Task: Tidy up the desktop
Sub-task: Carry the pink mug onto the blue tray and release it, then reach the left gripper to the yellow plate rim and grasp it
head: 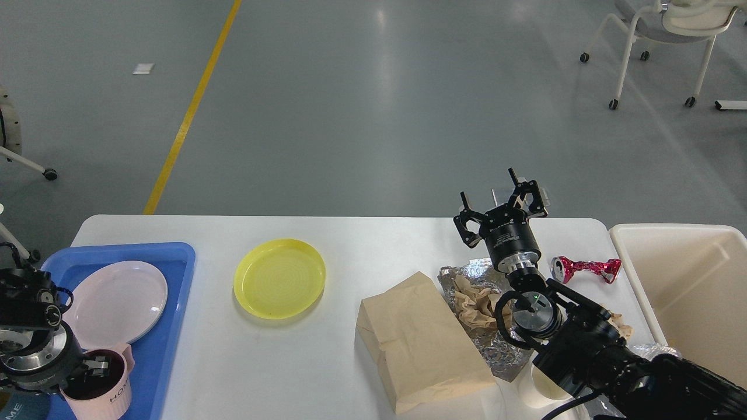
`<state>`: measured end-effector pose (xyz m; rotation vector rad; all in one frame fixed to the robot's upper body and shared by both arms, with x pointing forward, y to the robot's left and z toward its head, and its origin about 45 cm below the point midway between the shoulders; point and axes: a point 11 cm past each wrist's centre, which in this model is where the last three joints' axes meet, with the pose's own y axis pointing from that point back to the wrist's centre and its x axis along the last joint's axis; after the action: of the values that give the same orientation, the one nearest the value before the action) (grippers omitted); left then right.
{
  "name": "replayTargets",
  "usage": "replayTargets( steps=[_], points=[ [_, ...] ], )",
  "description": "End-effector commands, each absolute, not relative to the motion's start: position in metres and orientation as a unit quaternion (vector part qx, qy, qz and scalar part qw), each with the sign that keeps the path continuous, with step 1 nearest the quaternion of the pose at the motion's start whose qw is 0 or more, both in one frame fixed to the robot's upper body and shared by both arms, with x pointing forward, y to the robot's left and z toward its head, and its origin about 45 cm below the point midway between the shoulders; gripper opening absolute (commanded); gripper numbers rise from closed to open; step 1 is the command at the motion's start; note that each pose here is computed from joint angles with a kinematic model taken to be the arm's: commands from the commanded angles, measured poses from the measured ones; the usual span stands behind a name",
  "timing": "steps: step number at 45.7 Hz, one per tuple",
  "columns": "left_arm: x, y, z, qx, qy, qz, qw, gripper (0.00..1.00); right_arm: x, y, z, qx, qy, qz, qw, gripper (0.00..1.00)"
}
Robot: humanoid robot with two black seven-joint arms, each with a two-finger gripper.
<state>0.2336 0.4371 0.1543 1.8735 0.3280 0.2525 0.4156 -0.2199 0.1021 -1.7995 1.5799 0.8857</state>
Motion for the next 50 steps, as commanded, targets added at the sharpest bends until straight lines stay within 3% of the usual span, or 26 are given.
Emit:
replayTargets(
  steps=[1,7,10,16,17,22,34,41,50],
  points=[
    [0.233,0.438,0.153,0.800,0.138,0.113,0.573,0.01,0.416,-0.220,0.102,-0.675,0.592,0.332,0.290,1.00],
    [0.233,0.439,0.152,0.801,0.139,0.112,0.572,0.07,0.416,-0.220,0.102,-0.675,0.592,0.332,0.290,1.00],
    [0.233,0.440,0.152,0.801,0.140,0.113,0.571,0.18,0.416,-0.220,0.102,-0.675,0.592,0.332,0.290,1.00],
    [0.234,0.440,0.152,0.801,0.139,0.115,0.571,0.56,0.416,-0.219,0.102,-0.675,0.592,0.332,0.290,1.00],
    [0.234,0.440,0.152,0.800,0.142,0.117,0.571,0.68,0.416,-0.220,0.102,-0.675,0.592,0.332,0.290,1.00],
    [0.235,0.443,0.154,0.800,0.145,0.119,0.569,0.96,0.416,-0.220,0.102,-0.675,0.592,0.332,0.290,1.00],
    [0.258,0.450,0.172,0.800,0.126,0.153,0.567,0.97,0.416,-0.219,0.102,-0.675,0.592,0.332,0.290,1.00],
    [0.284,0.452,0.217,0.797,0.114,0.174,0.568,0.97,0.416,-0.220,0.102,-0.675,0.592,0.332,0.290,1.00],
    [0.325,0.430,0.296,0.776,0.070,0.171,0.603,0.97,0.416,-0.220,0.102,-0.675,0.592,0.332,0.290,1.00]
  ],
)
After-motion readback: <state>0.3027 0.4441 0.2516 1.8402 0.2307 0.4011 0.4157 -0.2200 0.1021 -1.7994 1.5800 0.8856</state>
